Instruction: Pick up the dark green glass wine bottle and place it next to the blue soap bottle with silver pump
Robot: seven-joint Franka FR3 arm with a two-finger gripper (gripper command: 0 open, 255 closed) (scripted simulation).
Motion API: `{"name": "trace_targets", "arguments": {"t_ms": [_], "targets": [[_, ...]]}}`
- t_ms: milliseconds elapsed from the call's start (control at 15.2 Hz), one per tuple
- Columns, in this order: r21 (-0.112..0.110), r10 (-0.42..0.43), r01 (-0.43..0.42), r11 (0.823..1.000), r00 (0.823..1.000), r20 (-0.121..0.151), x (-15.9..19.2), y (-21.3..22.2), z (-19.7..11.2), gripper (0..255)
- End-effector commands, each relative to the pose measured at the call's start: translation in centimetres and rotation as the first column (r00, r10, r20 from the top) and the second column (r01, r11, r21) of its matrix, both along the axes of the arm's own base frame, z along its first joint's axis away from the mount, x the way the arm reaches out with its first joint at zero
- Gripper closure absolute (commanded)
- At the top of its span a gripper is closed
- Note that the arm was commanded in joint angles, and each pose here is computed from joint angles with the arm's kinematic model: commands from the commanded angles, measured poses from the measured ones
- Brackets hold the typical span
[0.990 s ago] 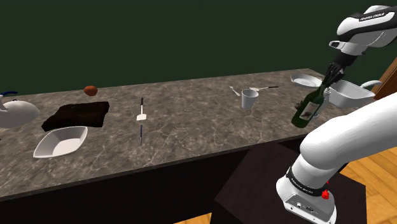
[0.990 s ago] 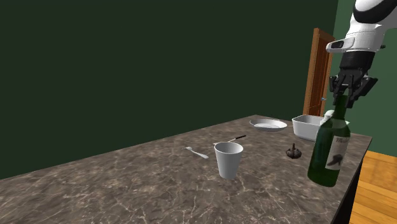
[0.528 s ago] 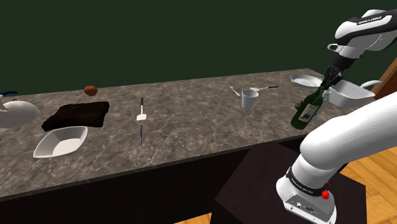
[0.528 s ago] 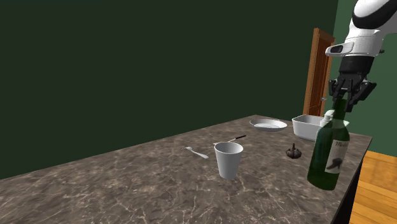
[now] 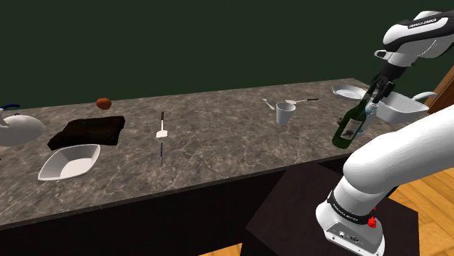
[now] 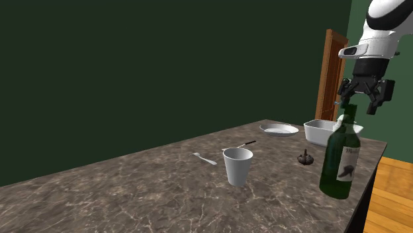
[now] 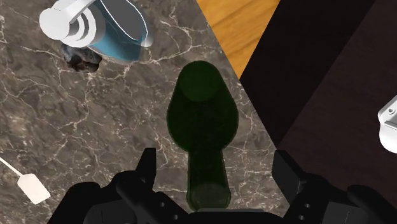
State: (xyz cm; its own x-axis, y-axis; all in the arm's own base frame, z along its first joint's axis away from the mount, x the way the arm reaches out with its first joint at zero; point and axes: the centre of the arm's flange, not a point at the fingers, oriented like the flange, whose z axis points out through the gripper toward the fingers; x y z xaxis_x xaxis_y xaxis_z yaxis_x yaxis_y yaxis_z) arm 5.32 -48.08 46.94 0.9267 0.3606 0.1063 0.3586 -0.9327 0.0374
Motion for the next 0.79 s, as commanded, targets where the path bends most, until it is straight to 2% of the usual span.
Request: {"name": "trace_targets", "arguments": {"t_ms": [0, 198, 726], "targets": [[0.0, 0.0, 0.0, 1.0, 1.0, 0.0, -0.1, 0.0, 1.3, 0], [0.0, 0.0, 0.0, 1.0, 1.0, 0.0, -0.6, 0.0, 5.0, 0], [0.0, 0.0, 0.0, 1.0, 1.0, 0.0, -0.6, 0.0, 5.0, 0]]}}
